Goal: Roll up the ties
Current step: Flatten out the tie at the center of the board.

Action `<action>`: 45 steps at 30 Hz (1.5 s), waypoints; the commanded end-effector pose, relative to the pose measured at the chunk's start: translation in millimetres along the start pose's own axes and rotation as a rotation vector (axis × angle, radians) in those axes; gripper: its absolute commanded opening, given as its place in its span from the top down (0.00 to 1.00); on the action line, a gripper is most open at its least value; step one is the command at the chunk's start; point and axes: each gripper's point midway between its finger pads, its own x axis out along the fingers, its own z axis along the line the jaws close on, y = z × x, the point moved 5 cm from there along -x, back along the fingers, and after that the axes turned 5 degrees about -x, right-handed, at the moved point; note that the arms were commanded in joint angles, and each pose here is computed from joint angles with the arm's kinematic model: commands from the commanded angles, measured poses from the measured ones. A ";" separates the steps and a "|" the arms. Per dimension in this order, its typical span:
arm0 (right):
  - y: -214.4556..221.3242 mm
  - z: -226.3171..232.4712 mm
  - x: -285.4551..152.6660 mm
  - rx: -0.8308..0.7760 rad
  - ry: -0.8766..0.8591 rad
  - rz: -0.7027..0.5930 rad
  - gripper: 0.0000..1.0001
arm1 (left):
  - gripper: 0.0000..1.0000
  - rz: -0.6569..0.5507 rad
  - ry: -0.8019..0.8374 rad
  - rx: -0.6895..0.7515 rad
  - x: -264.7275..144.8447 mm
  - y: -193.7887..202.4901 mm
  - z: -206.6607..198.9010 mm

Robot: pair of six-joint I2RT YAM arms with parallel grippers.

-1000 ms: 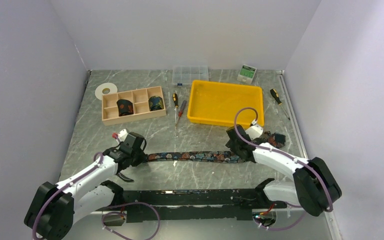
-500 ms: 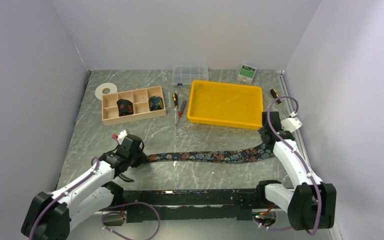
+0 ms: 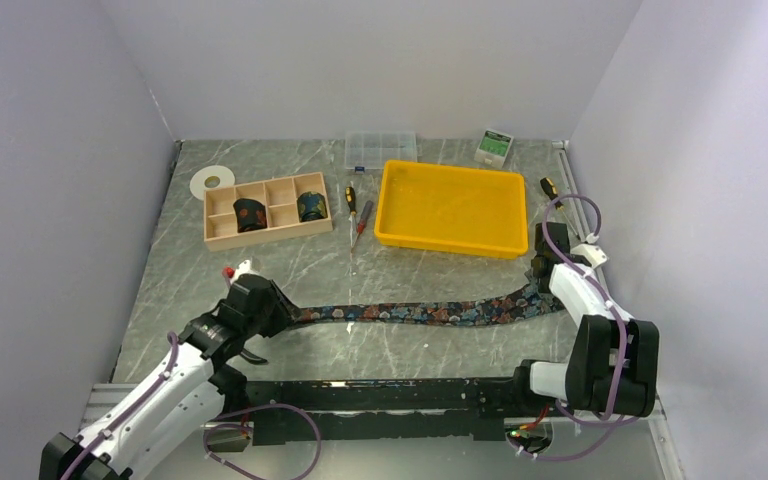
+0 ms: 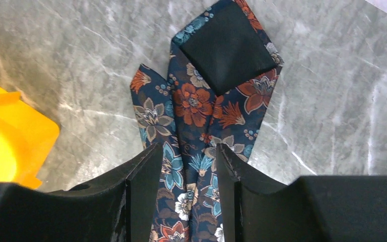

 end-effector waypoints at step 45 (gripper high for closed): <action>13.0 -22.5 -7.8 0.108 -0.006 -0.001 1.00 | 0.59 0.043 0.091 0.008 -3.9 4.3 -11.7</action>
